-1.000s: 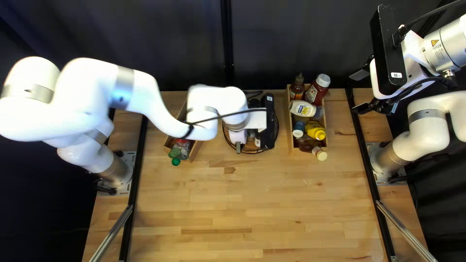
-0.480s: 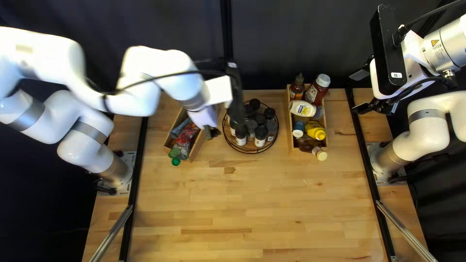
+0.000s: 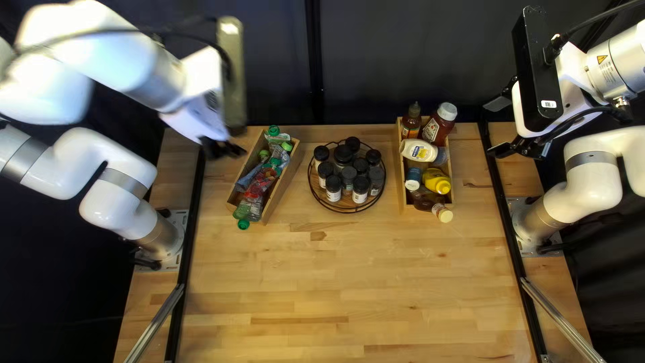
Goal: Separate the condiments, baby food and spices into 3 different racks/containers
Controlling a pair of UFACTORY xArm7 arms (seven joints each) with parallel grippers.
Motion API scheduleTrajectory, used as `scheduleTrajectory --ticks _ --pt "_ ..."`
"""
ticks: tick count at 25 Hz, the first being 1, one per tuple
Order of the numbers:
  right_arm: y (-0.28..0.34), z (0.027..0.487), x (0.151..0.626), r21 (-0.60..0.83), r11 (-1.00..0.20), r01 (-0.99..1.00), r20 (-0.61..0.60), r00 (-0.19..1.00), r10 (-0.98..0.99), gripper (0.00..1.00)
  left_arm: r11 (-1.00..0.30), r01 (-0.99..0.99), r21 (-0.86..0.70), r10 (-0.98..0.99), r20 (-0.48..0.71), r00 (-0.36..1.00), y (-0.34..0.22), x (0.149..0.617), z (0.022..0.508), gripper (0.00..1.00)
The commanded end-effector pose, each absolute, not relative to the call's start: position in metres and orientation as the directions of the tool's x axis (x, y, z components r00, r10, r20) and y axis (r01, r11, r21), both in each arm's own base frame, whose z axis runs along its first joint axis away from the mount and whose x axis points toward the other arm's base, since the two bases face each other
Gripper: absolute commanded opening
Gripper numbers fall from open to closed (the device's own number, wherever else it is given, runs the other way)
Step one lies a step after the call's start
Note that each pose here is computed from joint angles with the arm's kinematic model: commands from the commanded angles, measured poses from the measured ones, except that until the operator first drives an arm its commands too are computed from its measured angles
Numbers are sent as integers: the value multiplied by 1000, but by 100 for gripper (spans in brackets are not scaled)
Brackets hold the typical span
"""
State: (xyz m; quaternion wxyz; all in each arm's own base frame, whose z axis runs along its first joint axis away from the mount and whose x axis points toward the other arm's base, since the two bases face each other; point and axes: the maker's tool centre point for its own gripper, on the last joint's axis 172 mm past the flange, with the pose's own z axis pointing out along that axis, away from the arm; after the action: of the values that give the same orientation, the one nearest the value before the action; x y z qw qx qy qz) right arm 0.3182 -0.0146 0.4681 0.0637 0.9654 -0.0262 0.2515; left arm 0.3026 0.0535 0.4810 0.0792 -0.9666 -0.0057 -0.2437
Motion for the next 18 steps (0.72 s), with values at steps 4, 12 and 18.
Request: scheduleTrajectory --ticks 4,12,18 --pt "-15 468 318 110 -991 -83 489 872 -18 100 -990 24 -141 -54 521 852 50 298 496 100" --pt "-15 468 318 110 -991 -83 489 872 -18 100 -990 24 -141 -54 521 852 50 298 496 100" --pt "-15 468 318 110 -991 -83 489 872 -18 100 -990 24 -141 -54 521 852 50 298 496 100"
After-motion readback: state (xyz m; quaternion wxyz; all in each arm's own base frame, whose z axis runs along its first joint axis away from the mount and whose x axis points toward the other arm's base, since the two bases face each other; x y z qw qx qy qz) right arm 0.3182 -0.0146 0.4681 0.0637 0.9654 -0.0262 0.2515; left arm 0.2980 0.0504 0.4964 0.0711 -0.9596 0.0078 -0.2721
